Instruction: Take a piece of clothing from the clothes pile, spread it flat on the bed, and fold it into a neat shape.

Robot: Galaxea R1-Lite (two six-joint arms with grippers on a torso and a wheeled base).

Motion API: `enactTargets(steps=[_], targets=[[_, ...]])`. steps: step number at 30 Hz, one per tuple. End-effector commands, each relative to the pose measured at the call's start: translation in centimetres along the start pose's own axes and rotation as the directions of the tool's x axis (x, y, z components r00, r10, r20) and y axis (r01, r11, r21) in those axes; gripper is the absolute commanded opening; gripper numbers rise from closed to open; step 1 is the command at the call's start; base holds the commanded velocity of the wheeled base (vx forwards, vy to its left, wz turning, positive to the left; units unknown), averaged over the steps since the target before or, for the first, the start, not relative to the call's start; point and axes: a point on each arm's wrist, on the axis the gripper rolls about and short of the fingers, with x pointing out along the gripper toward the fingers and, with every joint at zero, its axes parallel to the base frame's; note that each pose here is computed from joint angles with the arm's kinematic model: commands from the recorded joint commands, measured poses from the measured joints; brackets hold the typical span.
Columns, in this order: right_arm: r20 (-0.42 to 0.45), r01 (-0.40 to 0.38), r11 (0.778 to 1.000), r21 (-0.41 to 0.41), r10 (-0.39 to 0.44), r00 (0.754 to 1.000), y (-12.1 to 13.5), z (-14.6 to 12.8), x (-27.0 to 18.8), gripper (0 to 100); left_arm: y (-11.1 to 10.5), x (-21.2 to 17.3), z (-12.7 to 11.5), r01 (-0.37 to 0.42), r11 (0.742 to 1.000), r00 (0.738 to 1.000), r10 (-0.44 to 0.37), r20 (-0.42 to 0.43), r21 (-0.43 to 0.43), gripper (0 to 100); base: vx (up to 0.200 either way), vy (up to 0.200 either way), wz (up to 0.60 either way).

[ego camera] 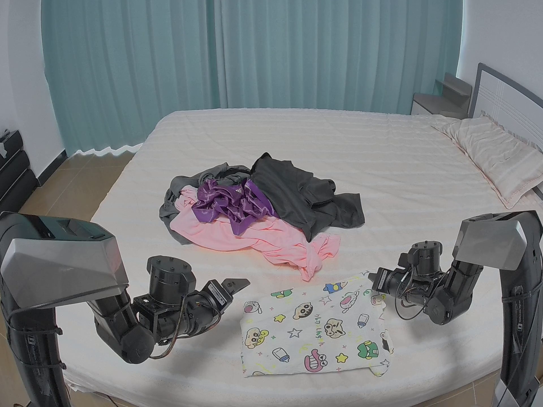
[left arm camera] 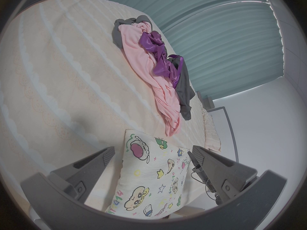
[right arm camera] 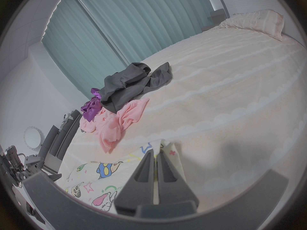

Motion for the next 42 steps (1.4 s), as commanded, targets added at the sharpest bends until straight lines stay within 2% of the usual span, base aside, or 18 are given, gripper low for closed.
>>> enactTargets(steps=[1, 5, 6, 10, 12, 15, 18, 20, 22, 23, 30, 31, 33, 34, 35, 36, 37, 42], targets=[[0.001, -0.004, 1.000, -0.002, 0.004, 1.000, 0.1, -0.2, 0.0, 0, 0.0, 0.0, 0.0, -0.001, 1.000, 1.000, 0.001, -0.001, 0.000, 100, 0.000, 0.000, 0.00], [-0.002, -0.002, 1.000, -0.002, 0.002, 1.000, 0.1, -0.3, -0.1, 0, 0.1, 0.1, 0.0, -0.003, 1.000, 1.000, 0.003, -0.001, -0.001, 100, 0.000, 0.000, 0.00], [-0.002, 0.001, 1.000, 0.001, -0.001, 1.000, 0.0, -0.2, -0.1, 100, 0.1, 0.1, 0.0, -0.003, 1.000, 1.000, 0.003, -0.001, -0.001, 100, 0.000, 0.000, 0.00], [0.017, 0.015, 1.000, 0.017, -0.015, 1.000, -0.5, 0.3, -0.4, 100, 0.1, 0.0, 0.0, -0.002, 1.000, 1.000, 0.002, 0.000, -0.001, 100, 0.000, 0.000, 0.00], [0.071, 0.048, 0.998, 0.029, -0.050, 0.996, -0.9, 1.8, -1.9, 100, 0.0, 0.0, 0.4, 0.001, 1.000, 1.000, -0.001, 0.013, -0.003, 100, 0.000, 0.000, 0.00], [0.140, 0.057, 0.997, 0.043, -0.062, 0.988, -1.1, 3.7, -4.3, 100, -0.5, -0.4, 1.8, 0.025, 1.000, 0.998, -0.025, 0.061, -0.011, 100, 0.000, 0.000, 0.00], [0.211, 0.057, 0.997, 0.050, -0.066, 0.975, -1.0, 5.6, -7.2, 100, -1.4, -1.9, 3.5, 0.046, 0.998, 0.989, -0.050, 0.143, 0.031, 100, 0.000, 0.000, 0.00], [0.255, 0.056, 0.997, 0.051, -0.068, 0.964, -0.6, 6.6, -10.4, 100, -2.6, -3.9, 4.9, 0.040, 0.996, 0.958, -0.061, 0.281, 0.079, 100, 0.000, 0.000, 0.00], [0.267, 0.053, 0.997, 0.051, -0.065, 0.961, -0.4, 6.8, -11.4, 100, -3.1, -4.7, 5.3, 0.041, 0.995, 0.944, -0.067, 0.324, 0.089, 100, 0.000, 0.000, 0.00], [0.292, 0.044, 0.998, 0.052, -0.057, 0.955, 0.2, 7.0, -13.8, 100, -3.8, -6.9, 5.9, 0.047, 0.992, 0.919, -0.088, 0.384, 0.114, 100, 0.000, 0.000, 0.00], [0.373, -0.002, 1.000, 0.013, -0.003, 0.928, 2.4, 6.3, -20.7, 100, -5.5, -15.3, 6.0, 0.099, 0.974, 0.844, -0.190, 0.502, 0.204, 100, 0.000, 0.000, 0.00], [0.388, -0.008, 1.000, 0.005, 0.005, 0.922, 2.7, 6.0, -21.9, 100, -5.5, -17.0, 5.6, 0.084, 0.970, 0.825, -0.195, 0.531, 0.227, 100, 0.000, 0.000, 0.00], [0.394, -0.011, 1.000, 0.002, 0.009, 0.919, 2.8, 6.0, -22.3, 100, -5.5, -17.4, 5.4, 0.079, 0.969, 0.819, -0.196, 0.539, 0.234, 100, 0.000, 0.000, 0.00], [0.416, -0.020, 1.000, -0.007, 0.021, 0.909, 3.1, 5.4, -24.1, 100, -5.6, -19.7, 4.9, 0.044, 0.963, 0.779, -0.199, 0.594, 0.266, 100, 0.000, 0.000, 0.00], [0.424, -0.023, 1.000, -0.011, 0.026, 0.906, 3.2, 5.1, -24.8, 100, -5.7, -20.6, 4.7, 0.031, 0.960, 0.761, -0.203, 0.617, 0.278, 100, 0.000, 0.000, 0.00], [0.427, -0.025, 1.000, -0.012, 0.028, 0.904, 3.2, 5.1, -24.9, 100, -5.6, -20.7, 4.7, 0.027, 0.959, 0.759, -0.203, 0.619, 0.281, 100, 0.000, 0.000, 0.00], [0.446, -0.033, 0.999, -0.023, 0.040, 0.894, 3.4, 4.6, -26.2, 100, -5.6, -22.4, 4.2, 0.004, 0.950, 0.730, -0.215, 0.649, 0.311, 100, 0.000, 0.000, 0.00], [0.475, -0.051, 0.997, -0.052, 0.070, 0.877, 3.7, 3.4, -28.7, 100, -5.2, -27.2, 2.5, -0.079, 0.918, 0.681, -0.234, 0.694, 0.388, 100, 0.000, 0.000, 0.00]])
